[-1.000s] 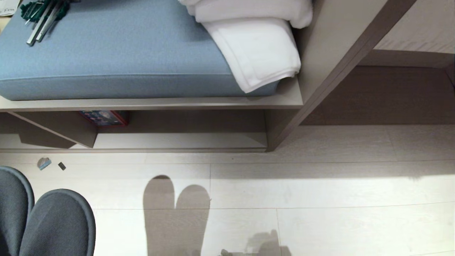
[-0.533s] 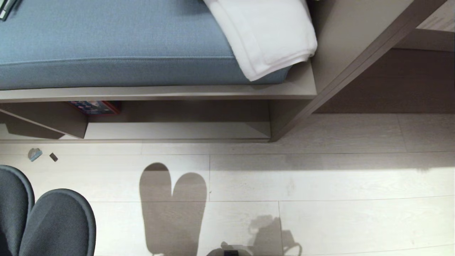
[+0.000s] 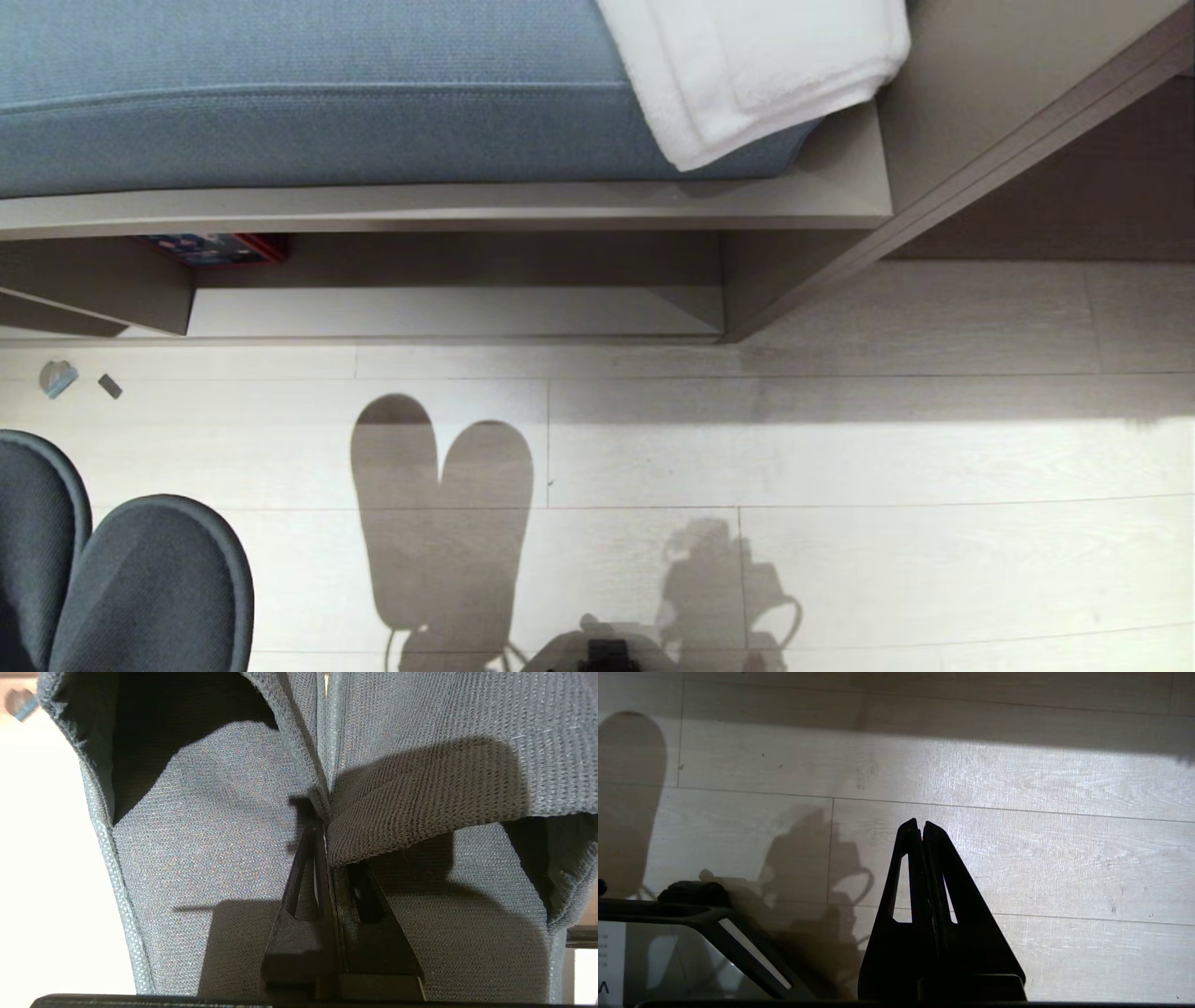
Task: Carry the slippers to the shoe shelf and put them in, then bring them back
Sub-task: Place the slippers into the shoe cabinet
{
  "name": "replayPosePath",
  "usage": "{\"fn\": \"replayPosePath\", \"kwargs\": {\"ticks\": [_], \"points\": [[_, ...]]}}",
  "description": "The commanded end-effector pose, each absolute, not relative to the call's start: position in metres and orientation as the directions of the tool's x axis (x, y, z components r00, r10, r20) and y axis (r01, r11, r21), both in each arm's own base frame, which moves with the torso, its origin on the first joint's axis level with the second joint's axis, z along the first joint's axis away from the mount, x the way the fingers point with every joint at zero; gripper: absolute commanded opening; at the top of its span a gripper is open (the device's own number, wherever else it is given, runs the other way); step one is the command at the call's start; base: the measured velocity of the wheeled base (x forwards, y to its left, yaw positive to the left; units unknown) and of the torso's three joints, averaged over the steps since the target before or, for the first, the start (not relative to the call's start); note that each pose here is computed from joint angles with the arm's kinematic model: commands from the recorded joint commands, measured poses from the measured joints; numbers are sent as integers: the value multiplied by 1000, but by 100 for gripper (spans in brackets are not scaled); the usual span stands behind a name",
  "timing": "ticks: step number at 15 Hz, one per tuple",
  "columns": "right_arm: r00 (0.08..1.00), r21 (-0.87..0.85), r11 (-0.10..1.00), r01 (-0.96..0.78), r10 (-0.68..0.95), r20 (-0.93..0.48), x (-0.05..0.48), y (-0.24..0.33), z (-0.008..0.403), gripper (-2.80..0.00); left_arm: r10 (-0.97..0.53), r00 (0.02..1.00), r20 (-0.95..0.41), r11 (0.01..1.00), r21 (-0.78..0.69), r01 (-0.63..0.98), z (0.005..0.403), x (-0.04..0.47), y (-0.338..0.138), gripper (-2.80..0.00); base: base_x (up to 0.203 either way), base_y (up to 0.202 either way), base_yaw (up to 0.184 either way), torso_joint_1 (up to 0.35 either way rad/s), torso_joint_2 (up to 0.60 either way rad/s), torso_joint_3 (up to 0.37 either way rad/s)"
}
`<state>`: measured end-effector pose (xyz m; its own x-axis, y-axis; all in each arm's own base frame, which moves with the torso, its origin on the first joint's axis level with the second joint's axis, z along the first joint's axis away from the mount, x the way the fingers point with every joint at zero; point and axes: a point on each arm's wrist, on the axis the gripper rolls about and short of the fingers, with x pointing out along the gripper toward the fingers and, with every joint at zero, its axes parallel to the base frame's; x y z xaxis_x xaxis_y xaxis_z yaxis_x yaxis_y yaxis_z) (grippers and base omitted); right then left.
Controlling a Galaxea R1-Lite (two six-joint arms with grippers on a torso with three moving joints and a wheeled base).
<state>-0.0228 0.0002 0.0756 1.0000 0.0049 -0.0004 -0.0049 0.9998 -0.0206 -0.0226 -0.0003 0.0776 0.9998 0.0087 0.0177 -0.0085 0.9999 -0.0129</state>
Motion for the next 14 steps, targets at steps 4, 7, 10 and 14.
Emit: {"fn": "replayPosePath", "kwargs": {"ticks": [4,7,10,14], "points": [[1000,-21,1000,-6,6,-2,-23,0,76,-280,9,1000,12,1000,-14,-9,76,-22,0,-280,0,0,0,2,0,-199],[1000,-21,1000,-5,5,-2,-23,0,76,-280,9,1000,12,1000,-14,-9,76,-22,0,-280,0,0,0,1,3,-199],[1000,-21,1000,-6,6,-2,-23,0,76,-280,9,1000,12,1000,-14,-9,76,-22,0,-280,0,0,0,1,2,-201],[1000,-21,1000,-5,5,-2,-23,0,76,-280,9,1000,12,1000,-14,-9,76,-22,0,-280,0,0,0,2,3,-197]]}}
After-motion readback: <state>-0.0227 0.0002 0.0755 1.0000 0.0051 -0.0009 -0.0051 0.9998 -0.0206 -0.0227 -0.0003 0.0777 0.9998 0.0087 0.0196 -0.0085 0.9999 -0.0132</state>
